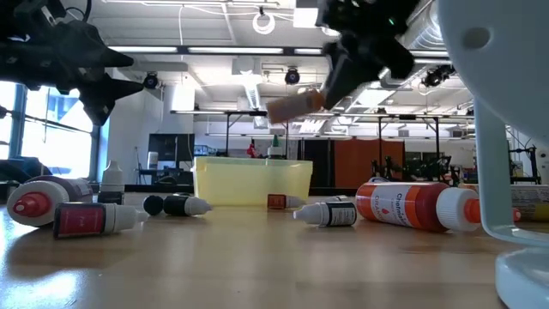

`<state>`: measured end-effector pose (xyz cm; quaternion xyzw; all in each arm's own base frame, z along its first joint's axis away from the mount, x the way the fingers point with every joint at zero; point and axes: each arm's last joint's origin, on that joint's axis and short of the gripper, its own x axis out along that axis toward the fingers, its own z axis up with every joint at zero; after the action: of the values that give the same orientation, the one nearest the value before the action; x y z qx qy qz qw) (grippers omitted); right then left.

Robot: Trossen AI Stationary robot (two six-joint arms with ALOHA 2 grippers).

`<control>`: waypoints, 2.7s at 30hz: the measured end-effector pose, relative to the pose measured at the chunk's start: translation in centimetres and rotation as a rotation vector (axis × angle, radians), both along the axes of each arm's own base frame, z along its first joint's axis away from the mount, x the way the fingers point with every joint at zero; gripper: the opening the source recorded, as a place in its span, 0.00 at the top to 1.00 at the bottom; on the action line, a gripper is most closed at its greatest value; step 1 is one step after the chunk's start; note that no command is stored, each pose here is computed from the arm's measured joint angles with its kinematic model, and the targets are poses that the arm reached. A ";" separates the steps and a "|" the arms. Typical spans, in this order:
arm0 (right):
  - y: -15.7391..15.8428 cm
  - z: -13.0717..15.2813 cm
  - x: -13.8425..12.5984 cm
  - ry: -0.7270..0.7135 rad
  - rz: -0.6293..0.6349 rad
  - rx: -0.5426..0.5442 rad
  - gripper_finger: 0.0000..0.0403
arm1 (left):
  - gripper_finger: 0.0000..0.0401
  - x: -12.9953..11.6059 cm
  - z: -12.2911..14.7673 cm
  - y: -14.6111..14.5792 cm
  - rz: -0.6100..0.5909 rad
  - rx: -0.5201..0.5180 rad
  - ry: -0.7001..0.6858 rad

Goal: Pick & Place food coloring
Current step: Put the top large yellow food coloring bottle into the yellow container, then put the large red food coloring bottle into the yellow container

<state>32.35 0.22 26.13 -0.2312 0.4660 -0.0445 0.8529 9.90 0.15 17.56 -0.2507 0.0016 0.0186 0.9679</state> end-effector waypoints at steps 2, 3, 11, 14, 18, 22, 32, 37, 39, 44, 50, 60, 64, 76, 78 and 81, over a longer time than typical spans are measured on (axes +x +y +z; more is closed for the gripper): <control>-0.3 1.2 1.2 0.058 0.031 -0.056 0.71 | 0.50 0.0 0.0 0.0 0.001 0.000 0.000; -0.4 1.5 1.9 0.095 0.049 -0.084 0.71 | 0.50 0.0 0.0 0.0 0.001 0.000 0.000; -2.3 -1.2 6.5 0.518 0.181 -0.322 0.71 | 0.50 0.0 0.0 0.0 0.000 0.000 0.002; -2.8 -2.4 7.9 0.638 0.229 -0.414 0.71 | 0.50 0.0 0.0 0.0 0.000 0.000 0.003; -3.1 -3.5 9.1 0.728 0.335 -0.449 0.71 | 0.50 0.0 0.0 0.0 -0.001 0.003 0.004; -3.9 -4.3 9.3 0.794 0.427 -0.486 0.71 | 0.50 0.0 0.0 0.0 -0.001 0.005 0.004; -4.7 -6.1 8.7 1.013 0.565 -0.703 0.71 | 0.50 0.0 0.0 0.0 -0.002 0.005 0.004; -4.6 -6.4 8.9 0.997 0.598 -0.706 0.68 | 0.50 0.0 0.0 0.0 -0.004 0.005 0.004; -4.6 -6.3 9.2 0.977 0.598 -0.714 0.65 | 0.50 0.0 0.0 0.0 -0.004 0.004 0.004; -4.6 -6.3 9.5 0.962 0.606 -0.734 0.59 | 0.50 0.0 0.0 0.0 -0.004 0.005 0.005; -4.8 -6.1 9.8 0.945 0.534 -0.791 0.58 | 0.50 0.0 0.0 0.0 -0.004 0.004 0.005; -3.5 -4.3 8.7 0.908 0.370 -0.820 0.58 | 0.50 0.0 0.0 0.0 -0.005 0.004 0.004; -2.3 -1.8 7.4 0.809 0.275 -0.799 0.58 | 0.50 0.0 -0.1 -0.1 -0.043 0.008 0.006; 1.9 7.1 2.6 0.157 -0.057 -0.236 0.58 | 0.50 -0.3 2.0 -0.6 -0.200 0.236 -0.119; 2.3 8.0 2.0 0.106 -0.101 -0.227 0.58 | 0.50 -0.4 2.9 -0.7 -0.216 0.273 -0.142; 2.8 8.9 1.3 0.045 -0.152 -0.187 0.58 | 0.50 -0.5 4.5 -0.7 -0.234 0.325 -0.140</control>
<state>33.67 3.03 34.98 -0.2749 0.4952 -0.1469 0.8110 9.44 -0.58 22.04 -0.0903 -0.0394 -0.1114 0.9889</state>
